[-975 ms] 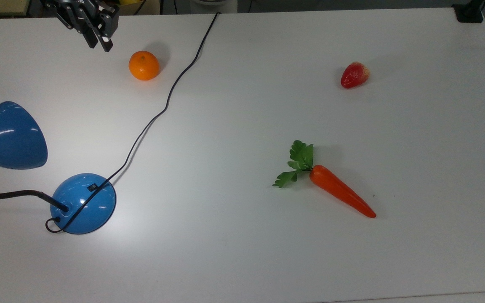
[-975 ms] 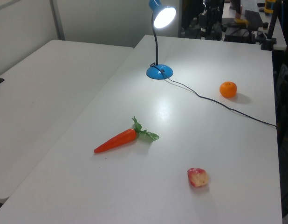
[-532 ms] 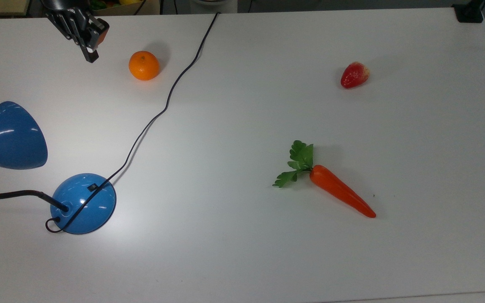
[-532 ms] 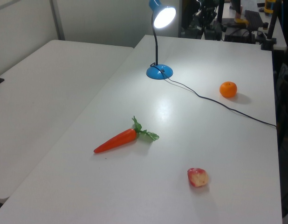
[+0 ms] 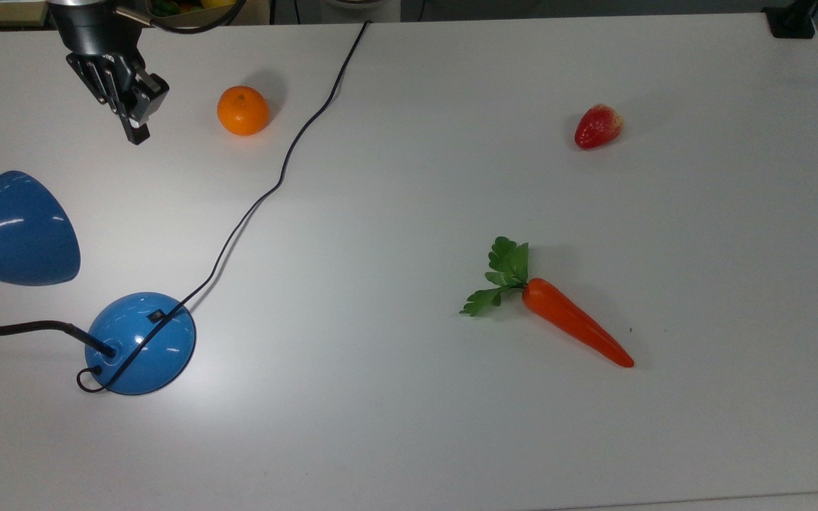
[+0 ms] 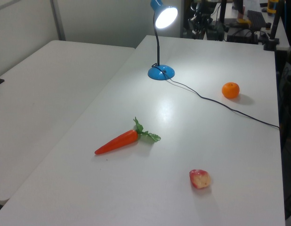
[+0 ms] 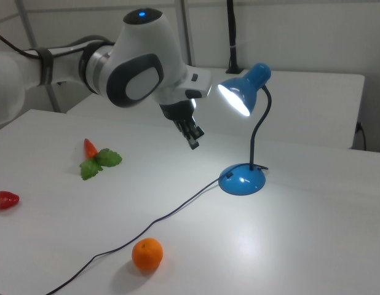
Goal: Turn off lamp
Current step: 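Move the gripper down toward the blue lamp's round base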
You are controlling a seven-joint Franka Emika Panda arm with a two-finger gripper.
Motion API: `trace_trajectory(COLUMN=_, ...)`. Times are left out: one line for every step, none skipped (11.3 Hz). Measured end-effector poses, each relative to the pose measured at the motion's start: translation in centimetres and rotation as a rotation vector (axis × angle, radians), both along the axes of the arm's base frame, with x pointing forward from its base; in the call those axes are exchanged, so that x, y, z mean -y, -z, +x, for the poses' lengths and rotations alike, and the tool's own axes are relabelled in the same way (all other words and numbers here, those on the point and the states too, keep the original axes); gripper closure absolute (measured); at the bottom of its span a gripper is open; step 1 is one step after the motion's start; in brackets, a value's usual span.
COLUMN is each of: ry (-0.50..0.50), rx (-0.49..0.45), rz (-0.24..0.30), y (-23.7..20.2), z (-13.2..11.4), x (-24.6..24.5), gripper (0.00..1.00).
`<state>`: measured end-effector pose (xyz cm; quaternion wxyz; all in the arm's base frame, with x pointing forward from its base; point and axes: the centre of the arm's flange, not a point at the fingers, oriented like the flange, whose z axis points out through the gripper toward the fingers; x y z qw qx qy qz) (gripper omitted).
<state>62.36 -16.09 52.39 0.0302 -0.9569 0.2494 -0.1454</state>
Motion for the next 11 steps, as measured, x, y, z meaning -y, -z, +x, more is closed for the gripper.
trace_trajectory(ry=0.005, rx=0.026, rz=-0.012, y=0.8, z=0.3, x=0.2, gripper=0.99)
trace_trajectory(ry=0.009, rx=0.042, rz=-0.021, y=1.7, z=0.7, x=0.3, gripper=0.99)
trace_trajectory(ry=0.027, rx=0.058, rz=-0.025, y=2.7, z=1.2, x=0.3, gripper=0.99)
trace_trajectory(ry=0.050, rx=0.080, rz=-0.031, y=3.8, z=1.9, x=0.2, gripper=0.99)
trace_trajectory(ry=0.064, rx=0.103, rz=-0.041, y=5.2, z=2.7, x=0.1, gripper=0.99)
trace_trajectory(ry=0.067, rx=0.121, rz=-0.053, y=7.0, z=3.7, x=-0.3, gripper=0.99)
trace_trajectory(ry=0.069, rx=0.137, rz=-0.064, y=8.7, z=4.5, x=-0.8, gripper=0.99)
trace_trajectory(ry=0.068, rx=0.152, rz=-0.076, y=10.2, z=5.1, x=-1.0, gripper=0.99)
trace_trajectory(ry=0.070, rx=0.162, rz=-0.085, y=11.2, z=5.5, x=-1.0, gripper=0.99)
trace_trajectory(ry=0.076, rx=0.178, rz=-0.092, y=11.9, z=5.8, x=-0.9, gripper=0.99)
trace_trajectory(ry=0.083, rx=0.190, rz=-0.096, y=12.3, z=6.0, x=-0.9, gripper=0.99)
